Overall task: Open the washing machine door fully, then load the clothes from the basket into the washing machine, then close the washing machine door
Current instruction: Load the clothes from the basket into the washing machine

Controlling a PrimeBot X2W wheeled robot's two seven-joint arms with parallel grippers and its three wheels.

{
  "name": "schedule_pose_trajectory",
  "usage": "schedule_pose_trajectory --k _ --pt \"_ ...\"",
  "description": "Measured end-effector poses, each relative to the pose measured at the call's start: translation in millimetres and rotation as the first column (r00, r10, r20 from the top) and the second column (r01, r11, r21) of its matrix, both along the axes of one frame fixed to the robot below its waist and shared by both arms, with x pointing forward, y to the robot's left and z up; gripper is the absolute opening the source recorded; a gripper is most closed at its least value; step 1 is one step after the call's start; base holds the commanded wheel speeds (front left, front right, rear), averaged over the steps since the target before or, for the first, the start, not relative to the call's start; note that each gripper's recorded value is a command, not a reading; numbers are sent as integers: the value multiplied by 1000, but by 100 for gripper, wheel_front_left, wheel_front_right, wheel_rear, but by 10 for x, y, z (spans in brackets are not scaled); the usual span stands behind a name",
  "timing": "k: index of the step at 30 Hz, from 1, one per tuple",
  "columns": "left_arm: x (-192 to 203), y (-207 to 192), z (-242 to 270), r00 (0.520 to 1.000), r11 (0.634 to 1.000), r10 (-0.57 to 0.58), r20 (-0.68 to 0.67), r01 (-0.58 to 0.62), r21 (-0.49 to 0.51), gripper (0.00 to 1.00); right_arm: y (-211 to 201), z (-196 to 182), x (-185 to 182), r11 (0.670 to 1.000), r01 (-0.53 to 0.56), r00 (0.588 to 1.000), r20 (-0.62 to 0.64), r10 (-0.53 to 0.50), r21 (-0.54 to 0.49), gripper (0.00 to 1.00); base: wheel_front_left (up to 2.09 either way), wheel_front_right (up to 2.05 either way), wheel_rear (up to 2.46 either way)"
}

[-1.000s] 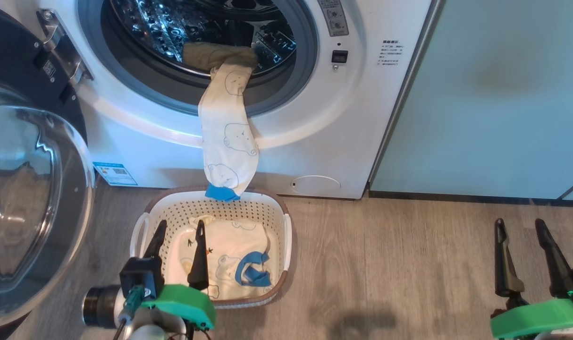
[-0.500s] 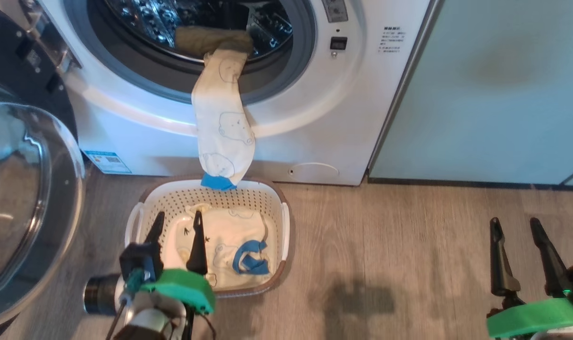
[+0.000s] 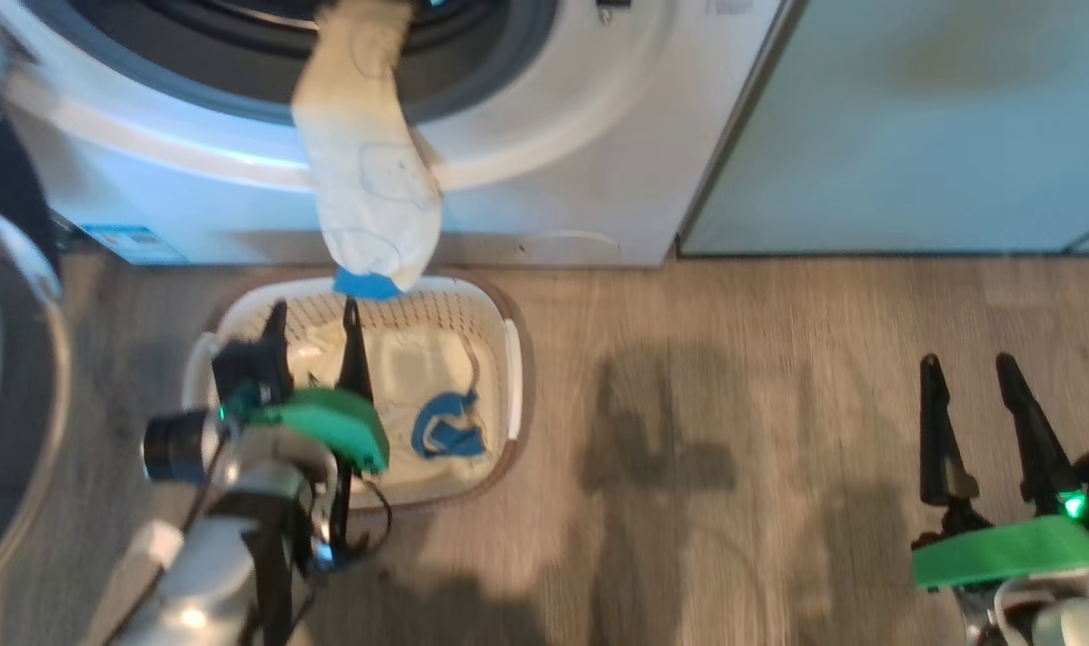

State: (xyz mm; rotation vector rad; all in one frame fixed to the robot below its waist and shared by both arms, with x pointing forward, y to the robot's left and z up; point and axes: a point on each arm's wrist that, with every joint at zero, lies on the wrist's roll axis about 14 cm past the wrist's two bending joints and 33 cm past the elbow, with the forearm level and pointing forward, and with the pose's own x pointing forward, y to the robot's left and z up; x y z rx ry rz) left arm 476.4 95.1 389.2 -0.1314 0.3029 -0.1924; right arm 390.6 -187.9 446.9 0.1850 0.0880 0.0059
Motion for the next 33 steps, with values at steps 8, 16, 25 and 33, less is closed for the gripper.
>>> schedule_pose_trajectory --k 8,16,25,33 --pt "388 -173 -482 990 998 -69 -127 68 -15 100 -70 -217 192 1000 21 999 -41 -21 12 100 0 0 0" --pt "716 -266 -894 969 995 -95 -227 91 -29 100 -158 -364 334 999 45 997 -66 -44 19 100 0 0 0" --pt "1007 -425 -1194 952 992 -128 -278 121 -40 100 -271 -506 381 997 77 992 -98 -75 17 100 0 0 0" --pt "1134 -442 -1392 941 993 -121 -318 119 -26 100 -307 -594 436 996 85 990 -114 -82 19 100 0 0 0"
